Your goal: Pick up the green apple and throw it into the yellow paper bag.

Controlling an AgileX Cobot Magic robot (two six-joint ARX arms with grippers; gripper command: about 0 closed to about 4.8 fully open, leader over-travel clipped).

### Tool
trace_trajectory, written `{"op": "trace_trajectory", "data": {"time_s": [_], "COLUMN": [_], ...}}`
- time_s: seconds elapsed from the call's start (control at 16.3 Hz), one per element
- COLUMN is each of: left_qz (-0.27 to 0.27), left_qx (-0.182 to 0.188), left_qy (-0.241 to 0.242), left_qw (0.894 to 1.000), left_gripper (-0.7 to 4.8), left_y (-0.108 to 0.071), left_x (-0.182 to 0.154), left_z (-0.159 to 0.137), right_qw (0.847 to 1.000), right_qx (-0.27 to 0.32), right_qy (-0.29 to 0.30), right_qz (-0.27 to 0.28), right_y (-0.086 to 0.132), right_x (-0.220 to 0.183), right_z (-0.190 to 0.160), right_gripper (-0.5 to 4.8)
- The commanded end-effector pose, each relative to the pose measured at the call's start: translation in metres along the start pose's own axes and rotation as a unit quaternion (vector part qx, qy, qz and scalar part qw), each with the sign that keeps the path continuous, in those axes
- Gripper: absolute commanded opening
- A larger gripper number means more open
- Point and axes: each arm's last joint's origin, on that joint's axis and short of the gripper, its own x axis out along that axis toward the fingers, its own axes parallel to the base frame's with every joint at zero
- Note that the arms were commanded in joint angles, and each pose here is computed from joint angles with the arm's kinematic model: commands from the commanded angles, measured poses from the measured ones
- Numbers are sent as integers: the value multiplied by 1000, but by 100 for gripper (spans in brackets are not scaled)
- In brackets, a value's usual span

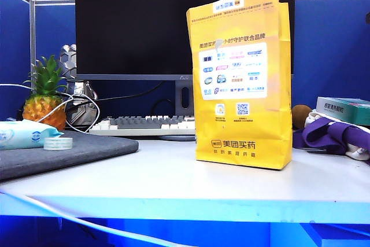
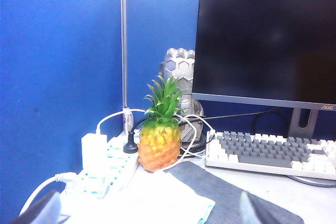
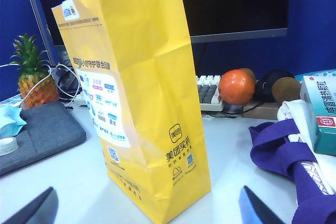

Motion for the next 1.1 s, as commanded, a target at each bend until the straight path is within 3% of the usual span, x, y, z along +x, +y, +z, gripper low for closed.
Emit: {"op": "trace_trajectory", "data": {"time_s": [0.06, 0.31, 0.55, 0.8, 1.1], "left_qz": [-2, 3, -4, -4, -6], "left_qx": [-1, 5, 24, 24, 36], "left_qy": [-3, 17, 79, 79, 121], "left_qw": [1000, 1000, 997, 997, 992], "left_gripper": [479, 479, 479, 479, 479], "left_y": [0, 0, -3, -3, -4], "left_x": [0, 0, 2, 2, 1], "left_z": [1, -6, -50, -52, -67], "right_qw": [1000, 1000, 1000, 1000, 1000], "right_qx": [0, -1, 0, 0, 0], "right_qy": [-1, -1, -1, -1, -1], "right_qz": [0, 0, 0, 0, 0], "right_y": [0, 0, 0, 0, 0], "right_x": [0, 0, 0, 0, 0], "right_z": [-2, -2, -2, -2, -2], "right_gripper": [479, 479, 479, 479, 479]}}
